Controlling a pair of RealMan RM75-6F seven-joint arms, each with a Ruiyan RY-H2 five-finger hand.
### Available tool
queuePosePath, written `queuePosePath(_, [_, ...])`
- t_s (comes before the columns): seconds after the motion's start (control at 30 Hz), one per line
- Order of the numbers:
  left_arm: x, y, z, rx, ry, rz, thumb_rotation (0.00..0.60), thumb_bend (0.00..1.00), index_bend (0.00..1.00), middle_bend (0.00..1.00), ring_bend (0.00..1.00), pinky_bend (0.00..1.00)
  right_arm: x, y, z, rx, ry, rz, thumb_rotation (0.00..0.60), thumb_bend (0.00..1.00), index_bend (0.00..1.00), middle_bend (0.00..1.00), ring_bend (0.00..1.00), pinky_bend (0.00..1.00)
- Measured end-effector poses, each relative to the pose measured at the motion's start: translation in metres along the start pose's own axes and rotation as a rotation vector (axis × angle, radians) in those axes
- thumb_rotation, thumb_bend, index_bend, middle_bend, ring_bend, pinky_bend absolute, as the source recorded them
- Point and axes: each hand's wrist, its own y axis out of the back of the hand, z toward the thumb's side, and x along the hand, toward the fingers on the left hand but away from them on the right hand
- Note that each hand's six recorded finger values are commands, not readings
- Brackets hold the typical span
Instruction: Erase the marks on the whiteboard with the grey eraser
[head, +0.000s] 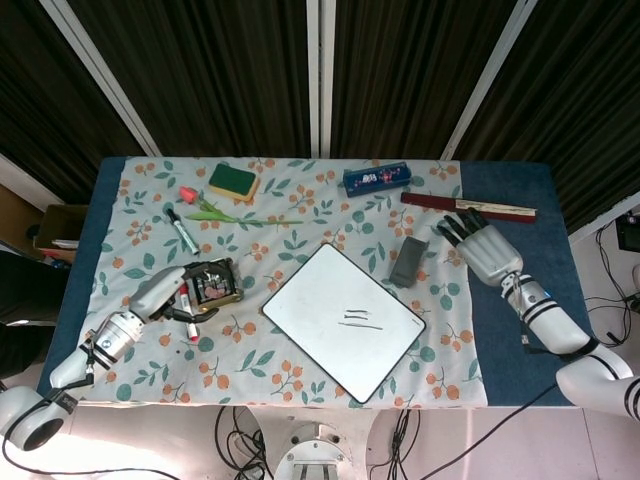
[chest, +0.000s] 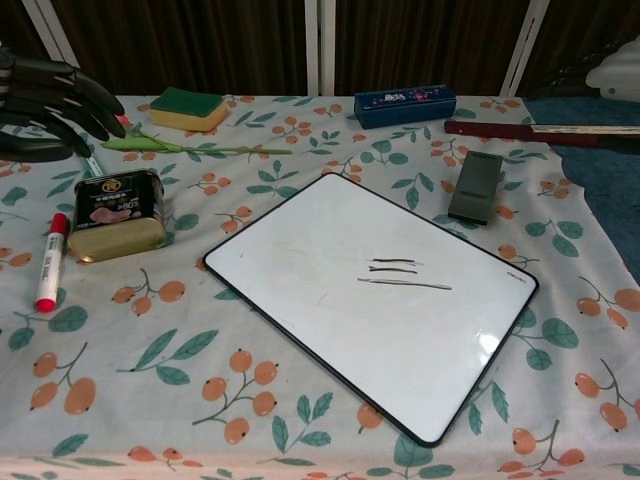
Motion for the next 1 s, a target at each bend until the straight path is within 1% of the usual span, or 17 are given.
queuePosePath(0.07, [-0.001,0.001,0.0,0.003,0.001,0.006,0.506,0.27,0.27,0.28,0.24,0.28,-0.014,-0.002,0.006,-0.003,0.006,0.012,0.6,0.43,0.0,0.0,0.0,0.05])
queuePosePath(0.13, [-0.002,0.003,-0.001,0.01,0.002,0.012,0.506,0.27,0.27,0.28,0.24,0.28,-0.03,-0.002,0.019,-0.018,0.025,0.023,0.6,0.43,0.0,0.0,0.0,0.05])
queuePosePath(0.3, [-0.005,0.008,-0.008,0.047,0.019,0.034,0.505,0.27,0.27,0.28,0.23,0.28,-0.047,-0.001,0.039,-0.038,0.065,0.02,0.6,0.43,0.0,0.0,0.0,0.04])
queuePosePath(0.47, [-0.006,0.01,-0.014,0.046,0.034,0.038,0.504,0.27,0.27,0.28,0.23,0.28,-0.048,-0.002,0.049,-0.069,0.102,0.013,0.6,0.41,0.0,0.0,0.0,0.04])
queuePosePath(0.6, [-0.005,0.008,-0.017,0.041,0.036,0.033,0.503,0.27,0.27,0.28,0.23,0.28,-0.043,-0.007,0.057,-0.085,0.141,0.029,0.6,0.4,0.0,0.0,0.0,0.04])
queuePosePath(0.7, [-0.005,0.005,-0.019,0.037,0.038,0.029,0.504,0.27,0.27,0.28,0.23,0.28,-0.039,-0.012,0.06,-0.081,0.163,0.045,0.6,0.37,0.0,0.0,0.0,0.02])
queuePosePath(0.83, [-0.005,0.004,-0.022,0.038,0.043,0.026,0.504,0.27,0.27,0.28,0.23,0.28,-0.039,-0.014,0.062,-0.081,0.172,0.046,0.6,0.32,0.0,0.0,0.0,0.0])
queuePosePath(1.0, [-0.005,0.004,-0.022,0.041,0.045,0.029,0.503,0.26,0.27,0.28,0.23,0.28,-0.042,-0.015,0.067,-0.109,0.178,0.04,0.6,0.3,0.0,0.0,0.0,0.0])
